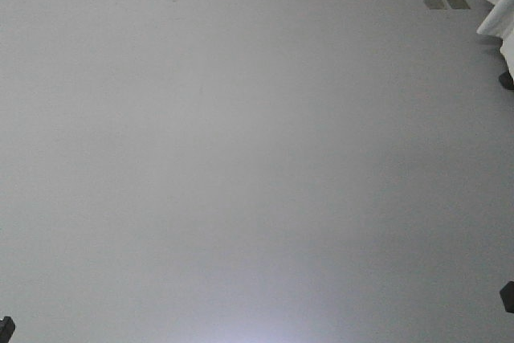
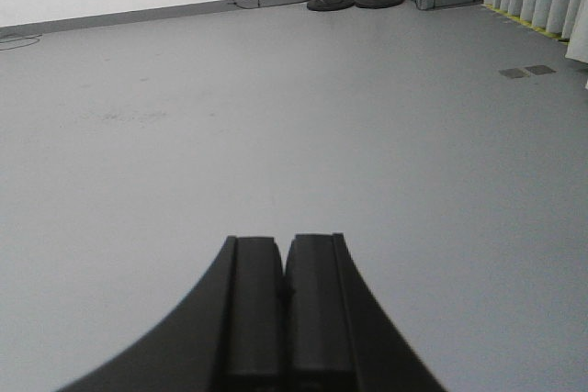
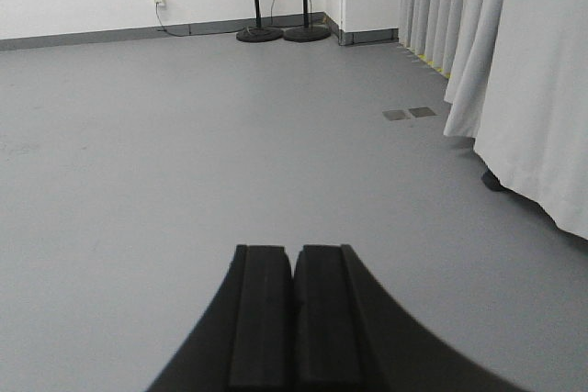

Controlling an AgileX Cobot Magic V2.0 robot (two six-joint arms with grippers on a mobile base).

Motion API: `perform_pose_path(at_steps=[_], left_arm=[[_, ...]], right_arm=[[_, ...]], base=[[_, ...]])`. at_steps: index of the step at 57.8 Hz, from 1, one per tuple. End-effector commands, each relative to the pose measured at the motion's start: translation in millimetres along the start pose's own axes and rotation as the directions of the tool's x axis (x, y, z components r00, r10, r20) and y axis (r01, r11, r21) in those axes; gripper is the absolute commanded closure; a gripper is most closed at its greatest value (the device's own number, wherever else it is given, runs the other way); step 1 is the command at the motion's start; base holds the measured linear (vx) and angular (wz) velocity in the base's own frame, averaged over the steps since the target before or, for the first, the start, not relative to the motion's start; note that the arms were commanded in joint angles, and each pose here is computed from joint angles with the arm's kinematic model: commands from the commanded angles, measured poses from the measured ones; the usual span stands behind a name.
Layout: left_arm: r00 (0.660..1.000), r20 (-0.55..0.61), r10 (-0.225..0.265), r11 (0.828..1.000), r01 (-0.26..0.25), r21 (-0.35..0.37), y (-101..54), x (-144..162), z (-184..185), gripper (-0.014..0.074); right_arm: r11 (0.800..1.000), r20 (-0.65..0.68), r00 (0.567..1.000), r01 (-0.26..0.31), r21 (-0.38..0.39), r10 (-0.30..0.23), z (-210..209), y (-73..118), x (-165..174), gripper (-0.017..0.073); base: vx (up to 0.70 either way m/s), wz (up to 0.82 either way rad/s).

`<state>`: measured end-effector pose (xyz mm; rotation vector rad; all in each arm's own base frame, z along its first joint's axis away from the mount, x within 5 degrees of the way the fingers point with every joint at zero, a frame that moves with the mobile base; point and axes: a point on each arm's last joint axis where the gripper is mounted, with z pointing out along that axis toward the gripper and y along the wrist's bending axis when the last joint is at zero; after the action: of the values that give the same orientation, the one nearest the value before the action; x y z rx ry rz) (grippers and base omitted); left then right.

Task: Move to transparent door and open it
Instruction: 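Drive the base forward across the grey floor, both grippers held still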

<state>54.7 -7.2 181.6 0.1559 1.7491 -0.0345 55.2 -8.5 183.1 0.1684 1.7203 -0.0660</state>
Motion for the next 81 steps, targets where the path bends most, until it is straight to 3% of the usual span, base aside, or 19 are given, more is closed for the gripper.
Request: perform_pose_path(at_steps=[1,81], left_arm=[[0.998,0.065,-0.017,1.0,0.018,-0.014,0.8,0.1,1.0,0.0599],[0.998,0.065,-0.017,1.0,0.018,-0.014,0.8,0.1,1.0,0.0599]], right_arm=[[1.0,0.081,0.997,0.01,-0.007,-0.01,-0.3,0.6,-3.8,0.0567],[1.0,0.081,0.997,0.01,-0.007,-0.01,-0.3,0.6,-3.8,0.0567]], base=[[0.0,0.0],[0.01,0.01]])
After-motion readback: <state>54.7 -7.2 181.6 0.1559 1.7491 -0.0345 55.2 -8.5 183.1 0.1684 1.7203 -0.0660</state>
